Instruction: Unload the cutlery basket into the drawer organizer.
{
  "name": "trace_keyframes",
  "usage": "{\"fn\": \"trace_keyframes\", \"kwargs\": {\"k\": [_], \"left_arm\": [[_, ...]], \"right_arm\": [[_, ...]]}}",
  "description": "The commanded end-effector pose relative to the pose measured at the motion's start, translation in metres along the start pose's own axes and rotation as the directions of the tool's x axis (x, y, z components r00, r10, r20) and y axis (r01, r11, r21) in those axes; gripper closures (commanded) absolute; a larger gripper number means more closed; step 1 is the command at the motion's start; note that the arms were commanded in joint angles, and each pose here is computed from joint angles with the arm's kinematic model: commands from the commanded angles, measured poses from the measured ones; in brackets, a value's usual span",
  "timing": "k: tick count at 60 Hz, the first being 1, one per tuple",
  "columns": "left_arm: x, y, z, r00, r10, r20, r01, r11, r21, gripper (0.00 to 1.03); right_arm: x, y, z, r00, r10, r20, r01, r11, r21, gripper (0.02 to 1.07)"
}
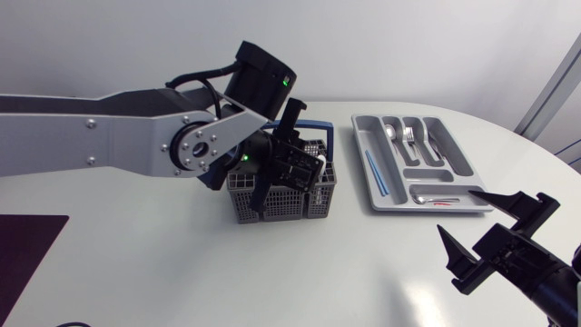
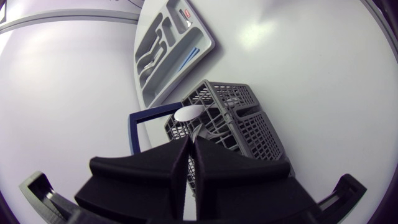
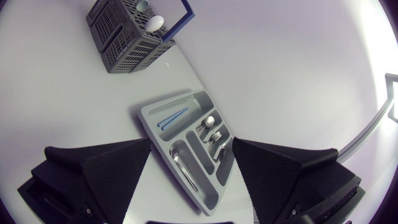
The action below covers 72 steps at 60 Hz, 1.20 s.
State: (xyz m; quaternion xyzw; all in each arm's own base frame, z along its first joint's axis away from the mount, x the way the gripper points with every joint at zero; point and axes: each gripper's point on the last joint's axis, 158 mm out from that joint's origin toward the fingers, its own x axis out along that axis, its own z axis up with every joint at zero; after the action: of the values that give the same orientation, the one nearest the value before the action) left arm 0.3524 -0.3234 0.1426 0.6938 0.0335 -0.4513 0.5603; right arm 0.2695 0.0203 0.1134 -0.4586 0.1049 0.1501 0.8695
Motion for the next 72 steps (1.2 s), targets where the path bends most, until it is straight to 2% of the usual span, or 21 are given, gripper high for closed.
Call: {"fn": "trace_keyframes", "kwargs": {"k": [1, 18, 36, 47, 61, 68, 72], "left_arm": [[-0.020, 0.030, 0.008, 0.997, 0.068, 0.021, -0.067, 0.997, -0.029, 1.00], [-0.038, 0.052, 0.014, 0.995, 0.089, 0.037, -0.083, 0.987, -0.138, 1.00], [-0.064, 0.085, 0.043, 0.987, 0.132, 0.089, -0.095, 0.937, -0.338, 1.00], [-0.072, 0.090, 0.049, 0.987, 0.125, 0.098, -0.079, 0.923, -0.378, 1.00], [-0.071, 0.102, 0.058, 0.991, 0.094, 0.094, -0.030, 0.849, -0.527, 1.00], [-0.060, 0.105, 0.059, 0.995, 0.058, 0.086, 0.009, 0.782, -0.623, 1.00], [-0.050, 0.105, 0.056, 0.996, 0.039, 0.076, 0.023, 0.730, -0.683, 1.00]], "right_arm": [[-0.003, -0.006, 0.008, 1.000, -0.016, 0.021, 0.015, 0.999, 0.028, 0.12], [-0.010, -0.033, 0.026, 0.996, -0.072, 0.056, 0.064, 0.989, 0.137, 0.12], [-0.004, -0.049, 0.051, 0.997, -0.009, 0.075, -0.014, 0.957, 0.291, 0.12], [-0.003, -0.050, 0.065, 0.995, 0.026, 0.099, -0.059, 0.934, 0.353, 0.12], [-0.003, -0.038, 0.091, 0.982, 0.110, 0.156, -0.168, 0.884, 0.436, 0.12], [-0.004, -0.031, 0.105, 0.965, 0.167, 0.202, -0.247, 0.839, 0.485, 0.12], [-0.004, -0.028, 0.109, 0.959, 0.184, 0.217, -0.272, 0.817, 0.509, 0.13]]}}
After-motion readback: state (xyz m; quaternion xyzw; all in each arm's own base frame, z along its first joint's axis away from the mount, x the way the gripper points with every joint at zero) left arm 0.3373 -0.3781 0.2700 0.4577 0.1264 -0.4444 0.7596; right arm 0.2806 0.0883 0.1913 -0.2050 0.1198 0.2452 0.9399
